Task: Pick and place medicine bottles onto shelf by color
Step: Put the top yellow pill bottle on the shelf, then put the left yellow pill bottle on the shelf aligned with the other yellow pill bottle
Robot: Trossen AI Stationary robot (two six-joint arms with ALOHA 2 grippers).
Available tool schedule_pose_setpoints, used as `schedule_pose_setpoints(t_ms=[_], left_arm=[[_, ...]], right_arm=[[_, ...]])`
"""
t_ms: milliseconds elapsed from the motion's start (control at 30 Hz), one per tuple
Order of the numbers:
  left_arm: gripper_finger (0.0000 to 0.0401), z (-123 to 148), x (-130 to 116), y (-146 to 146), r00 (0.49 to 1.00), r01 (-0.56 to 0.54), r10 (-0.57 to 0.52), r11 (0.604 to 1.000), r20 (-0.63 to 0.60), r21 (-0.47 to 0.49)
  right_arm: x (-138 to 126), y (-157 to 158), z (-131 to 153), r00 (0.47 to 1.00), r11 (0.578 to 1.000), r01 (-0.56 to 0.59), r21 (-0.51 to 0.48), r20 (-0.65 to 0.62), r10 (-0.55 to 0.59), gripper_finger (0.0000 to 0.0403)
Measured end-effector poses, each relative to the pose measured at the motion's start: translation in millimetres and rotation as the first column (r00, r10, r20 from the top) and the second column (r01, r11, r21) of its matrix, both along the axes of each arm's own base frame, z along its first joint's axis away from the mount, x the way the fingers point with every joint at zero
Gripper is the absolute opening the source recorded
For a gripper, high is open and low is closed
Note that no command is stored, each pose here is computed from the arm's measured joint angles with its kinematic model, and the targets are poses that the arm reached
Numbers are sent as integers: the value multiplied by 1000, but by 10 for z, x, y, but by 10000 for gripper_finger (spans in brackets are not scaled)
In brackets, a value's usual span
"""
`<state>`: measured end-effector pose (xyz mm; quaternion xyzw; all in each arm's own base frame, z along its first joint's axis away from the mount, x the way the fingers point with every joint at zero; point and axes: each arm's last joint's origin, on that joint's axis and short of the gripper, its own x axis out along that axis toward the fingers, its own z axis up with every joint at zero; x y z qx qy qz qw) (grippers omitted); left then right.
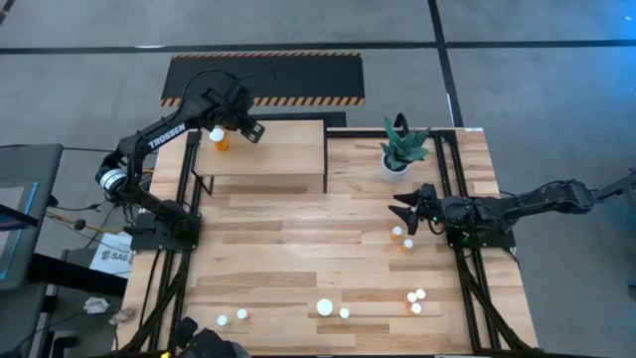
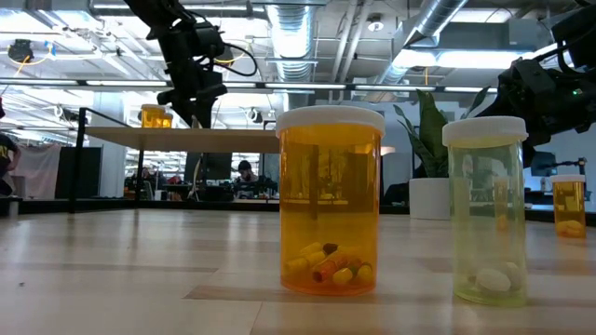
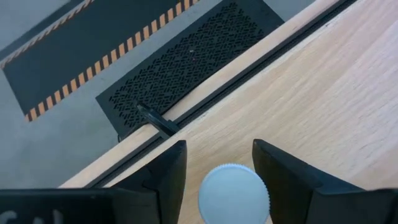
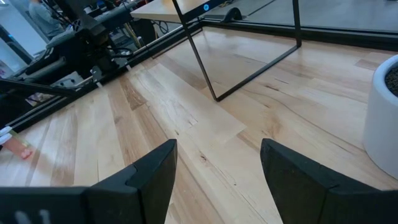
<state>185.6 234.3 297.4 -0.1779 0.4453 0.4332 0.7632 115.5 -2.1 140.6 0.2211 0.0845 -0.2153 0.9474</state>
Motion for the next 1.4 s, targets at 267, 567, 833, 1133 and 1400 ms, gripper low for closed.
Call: schedule_pose_setpoints(t_ms=[267,567,833,1133,1400], left_arm=[[186,79,7,10,1000,-6,6,1000,17,19],[219,136,7,18,1000,-16,15,999,14,41],[231,176,14,27,999,-9,6,997,33,78],[231,529,-65,-124,981,55,-94,974,171,219],[231,828,-16,-587,909,193,-272,946,317,259]], right_arm=[[0,0,0,1000,1000,0,0,0,0,256],[0,0,-1,1000,1000,0,0,0,0,256],[0,0,-1,1000,1000,0,0,0,0,256],[0,0,-1,1000,1000,0,0,0,0,256],[0,0,0,1000,1000,0,0,0,0,256]])
